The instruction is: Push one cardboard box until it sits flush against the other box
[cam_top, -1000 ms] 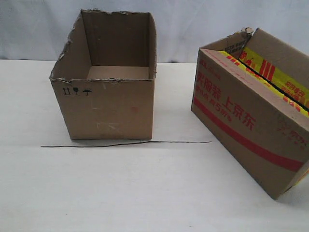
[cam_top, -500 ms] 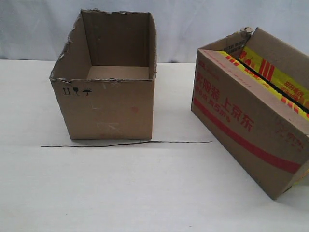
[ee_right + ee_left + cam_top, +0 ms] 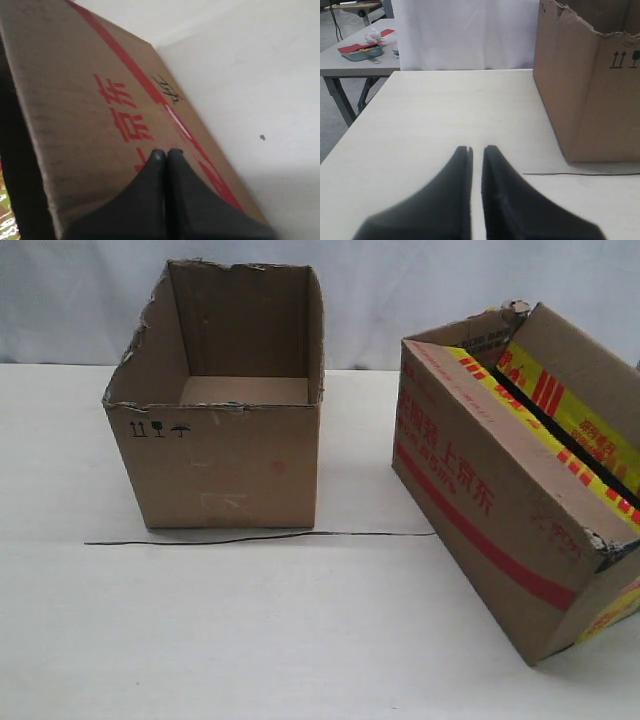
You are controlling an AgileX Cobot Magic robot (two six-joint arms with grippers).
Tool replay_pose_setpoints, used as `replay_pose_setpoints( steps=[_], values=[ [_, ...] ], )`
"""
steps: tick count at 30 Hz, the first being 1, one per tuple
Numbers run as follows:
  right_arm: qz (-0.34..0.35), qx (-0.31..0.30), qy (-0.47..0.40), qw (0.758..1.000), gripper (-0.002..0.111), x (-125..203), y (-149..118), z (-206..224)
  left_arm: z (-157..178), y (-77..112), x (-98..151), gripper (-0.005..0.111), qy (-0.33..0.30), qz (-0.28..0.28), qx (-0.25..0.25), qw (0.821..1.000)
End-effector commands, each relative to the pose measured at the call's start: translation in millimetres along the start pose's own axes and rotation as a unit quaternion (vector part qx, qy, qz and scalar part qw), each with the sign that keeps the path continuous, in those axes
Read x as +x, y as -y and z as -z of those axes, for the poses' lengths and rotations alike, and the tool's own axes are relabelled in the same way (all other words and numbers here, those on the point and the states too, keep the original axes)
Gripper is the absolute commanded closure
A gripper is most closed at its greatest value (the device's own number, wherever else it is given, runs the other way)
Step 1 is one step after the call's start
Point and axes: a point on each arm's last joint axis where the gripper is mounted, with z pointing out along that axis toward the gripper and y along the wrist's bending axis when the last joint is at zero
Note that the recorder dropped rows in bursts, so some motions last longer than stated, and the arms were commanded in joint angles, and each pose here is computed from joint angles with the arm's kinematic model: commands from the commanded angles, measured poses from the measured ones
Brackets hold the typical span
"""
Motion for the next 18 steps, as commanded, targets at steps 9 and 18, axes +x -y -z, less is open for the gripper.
replay_pose_setpoints(
  steps=[9,18],
  values=[
    [0.046,-0.064,-0.065,0.995,0.108,21.6,-41.1,-42.5,-0.1,0.8,-0.6,0.107,0.006,0.004,0.006,1.0],
    [0.073,-0.096,-0.088,0.989,0.108,33.7,-74.4,-72.8,-0.1,0.8,-0.6,0.107,0.006,0.004,0.006,1.0]
  ],
)
